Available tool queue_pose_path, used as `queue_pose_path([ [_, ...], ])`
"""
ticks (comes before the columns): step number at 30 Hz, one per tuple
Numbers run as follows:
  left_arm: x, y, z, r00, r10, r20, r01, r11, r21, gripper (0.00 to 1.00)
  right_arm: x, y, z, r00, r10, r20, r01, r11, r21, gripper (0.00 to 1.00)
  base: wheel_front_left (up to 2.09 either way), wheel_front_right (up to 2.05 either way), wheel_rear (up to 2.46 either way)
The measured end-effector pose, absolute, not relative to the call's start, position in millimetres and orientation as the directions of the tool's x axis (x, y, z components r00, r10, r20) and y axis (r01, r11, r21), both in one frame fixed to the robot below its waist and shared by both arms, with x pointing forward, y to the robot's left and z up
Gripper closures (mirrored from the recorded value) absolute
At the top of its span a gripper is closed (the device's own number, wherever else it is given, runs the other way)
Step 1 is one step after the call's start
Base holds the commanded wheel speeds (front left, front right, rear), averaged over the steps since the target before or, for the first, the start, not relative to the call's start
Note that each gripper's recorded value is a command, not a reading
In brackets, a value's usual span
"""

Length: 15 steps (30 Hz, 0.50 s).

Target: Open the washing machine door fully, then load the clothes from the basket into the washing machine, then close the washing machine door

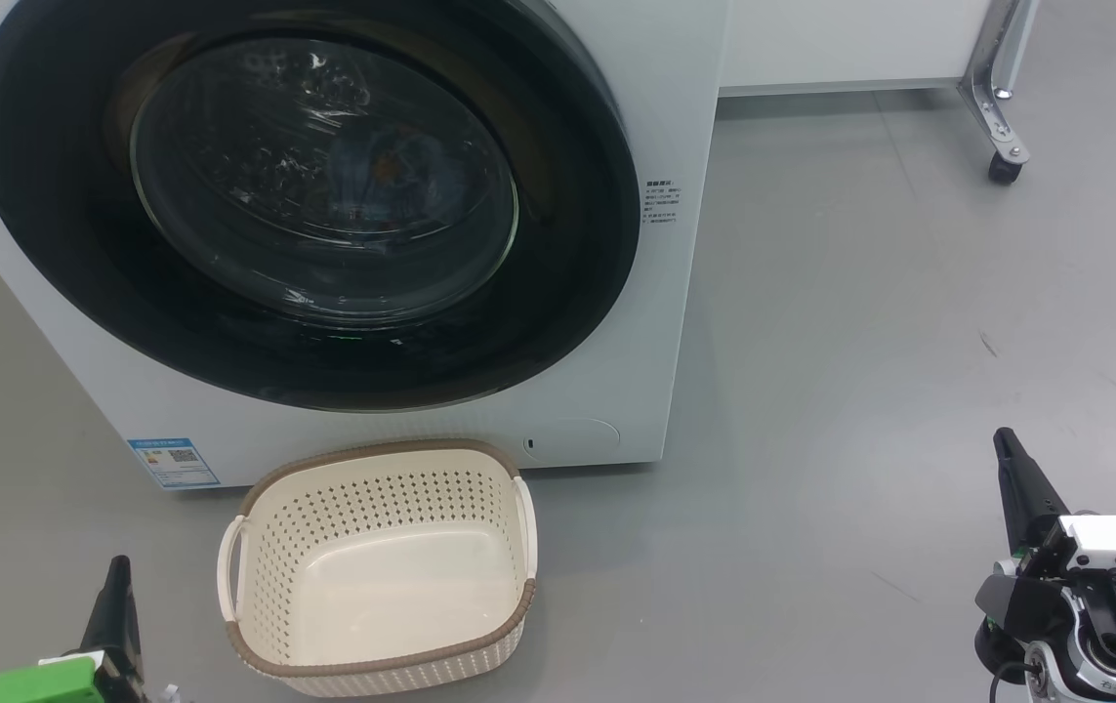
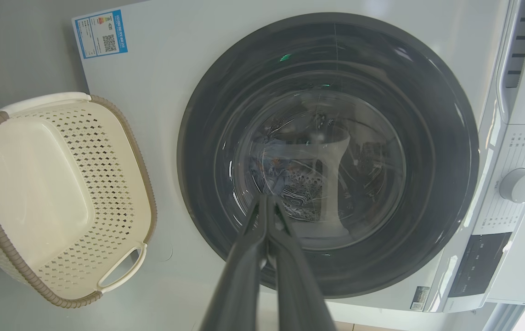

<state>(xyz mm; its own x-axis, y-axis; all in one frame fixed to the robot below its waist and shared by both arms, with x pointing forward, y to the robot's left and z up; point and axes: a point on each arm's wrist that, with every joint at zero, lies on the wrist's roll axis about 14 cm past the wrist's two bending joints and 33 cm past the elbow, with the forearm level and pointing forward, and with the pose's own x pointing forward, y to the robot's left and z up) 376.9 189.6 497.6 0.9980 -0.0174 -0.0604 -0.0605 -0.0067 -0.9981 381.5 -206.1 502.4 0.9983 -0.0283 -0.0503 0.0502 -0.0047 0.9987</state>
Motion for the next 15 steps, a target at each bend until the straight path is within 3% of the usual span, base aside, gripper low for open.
queue_pose_path([
  [15,376.9,189.7,497.5,0.998,-0.017,-0.061,-0.061,-0.007,-0.998,1.0,381.5,-206.1,502.3,0.998,-0.028,-0.05,0.05,-0.005,0.999,1.0,0.0,0.0,0.0],
])
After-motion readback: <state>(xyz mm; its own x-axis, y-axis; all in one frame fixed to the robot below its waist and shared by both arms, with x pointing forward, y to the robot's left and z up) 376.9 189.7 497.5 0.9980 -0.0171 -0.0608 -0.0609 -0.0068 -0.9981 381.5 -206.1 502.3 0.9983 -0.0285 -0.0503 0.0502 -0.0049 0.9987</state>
